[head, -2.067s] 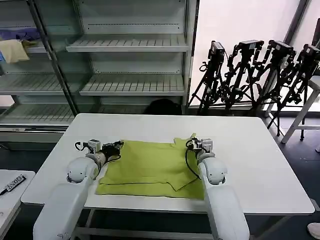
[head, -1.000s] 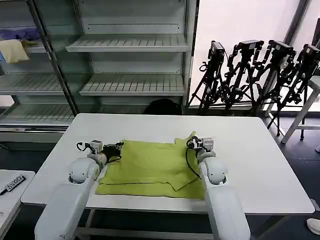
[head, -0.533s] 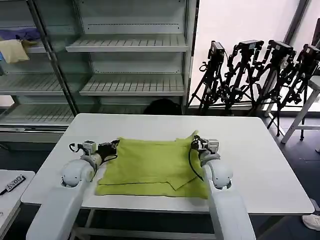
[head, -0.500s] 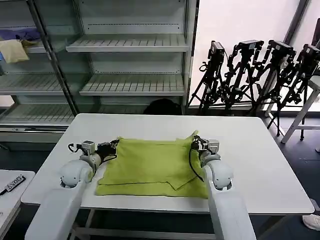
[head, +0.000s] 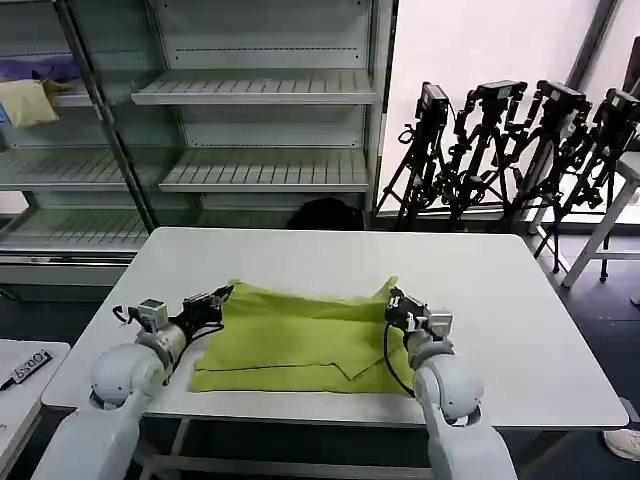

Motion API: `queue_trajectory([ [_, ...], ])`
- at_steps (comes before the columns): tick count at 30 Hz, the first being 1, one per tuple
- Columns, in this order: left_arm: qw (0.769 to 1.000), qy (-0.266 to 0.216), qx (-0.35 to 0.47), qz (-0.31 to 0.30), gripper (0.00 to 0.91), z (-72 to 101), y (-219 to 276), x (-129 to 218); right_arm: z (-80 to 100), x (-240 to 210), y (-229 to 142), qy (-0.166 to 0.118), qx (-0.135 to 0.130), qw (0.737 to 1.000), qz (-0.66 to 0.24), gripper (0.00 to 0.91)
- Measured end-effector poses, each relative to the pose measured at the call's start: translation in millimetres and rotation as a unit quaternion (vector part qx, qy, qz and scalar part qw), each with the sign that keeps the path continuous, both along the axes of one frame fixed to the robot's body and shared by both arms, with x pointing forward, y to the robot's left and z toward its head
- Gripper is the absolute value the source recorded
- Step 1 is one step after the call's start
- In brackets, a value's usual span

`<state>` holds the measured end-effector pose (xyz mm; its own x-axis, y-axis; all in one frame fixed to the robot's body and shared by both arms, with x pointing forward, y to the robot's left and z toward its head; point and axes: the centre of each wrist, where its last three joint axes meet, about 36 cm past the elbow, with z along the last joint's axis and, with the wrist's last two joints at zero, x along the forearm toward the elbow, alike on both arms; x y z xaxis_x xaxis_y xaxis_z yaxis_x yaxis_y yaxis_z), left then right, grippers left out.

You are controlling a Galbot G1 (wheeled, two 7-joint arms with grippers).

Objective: Fold and organize the clothes.

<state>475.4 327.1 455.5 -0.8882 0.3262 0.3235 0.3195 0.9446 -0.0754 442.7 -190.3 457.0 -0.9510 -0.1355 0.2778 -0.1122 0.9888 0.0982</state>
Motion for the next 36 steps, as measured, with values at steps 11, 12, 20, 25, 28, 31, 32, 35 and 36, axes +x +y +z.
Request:
queue_trajectory([
  [11, 1.0, 0.019, -0.003, -0.024, 0.0, -14.7, 5, -36, -5.3, -35, -6, 0.01, 0.004, 1.0, 0.001, 0.0],
  [12, 0.999, 0.023, -0.001, -0.026, 0.0, -16.7, 5, -39, -6.3, -37, -6, 0.012, 0.003, 1.0, 0.001, 0.0],
  [20, 0.999, 0.029, 0.013, -0.032, 0.0, -18.4, 4, -50, -16.8, -48, -9, 0.029, -0.001, 1.0, -0.003, 0.0],
  [25, 0.999, 0.031, 0.026, -0.034, 0.0, -17.7, 5, -54, -20.6, -52, -11, 0.035, -0.007, 0.999, -0.005, 0.0],
  [28, 0.998, 0.035, 0.032, -0.037, 0.0, -21.5, 4, -57, -23.6, -54, -11, 0.039, -0.01, 0.999, -0.008, 0.0],
  [31, 0.998, 0.038, 0.036, -0.039, 0.02, -25.0, 2, -59, -26.3, -55, -10, 0.043, -0.015, 0.999, -0.009, 0.907],
  [32, 0.998, 0.038, 0.038, -0.04, 0.302, -25.8, 1, -59, -27.3, -56, -9, 0.045, -0.017, 0.999, -0.009, 0.907],
  [35, 0.998, 0.036, 0.042, -0.04, 0.907, -26.5, -1, -60, -29.6, -57, -7, 0.047, -0.027, 0.998, -0.011, 0.907],
  [36, 0.998, 0.036, 0.044, -0.04, 0.907, -26.5, -2, -60, -30.1, -57, -7, 0.048, -0.032, 0.998, -0.012, 0.907],
])
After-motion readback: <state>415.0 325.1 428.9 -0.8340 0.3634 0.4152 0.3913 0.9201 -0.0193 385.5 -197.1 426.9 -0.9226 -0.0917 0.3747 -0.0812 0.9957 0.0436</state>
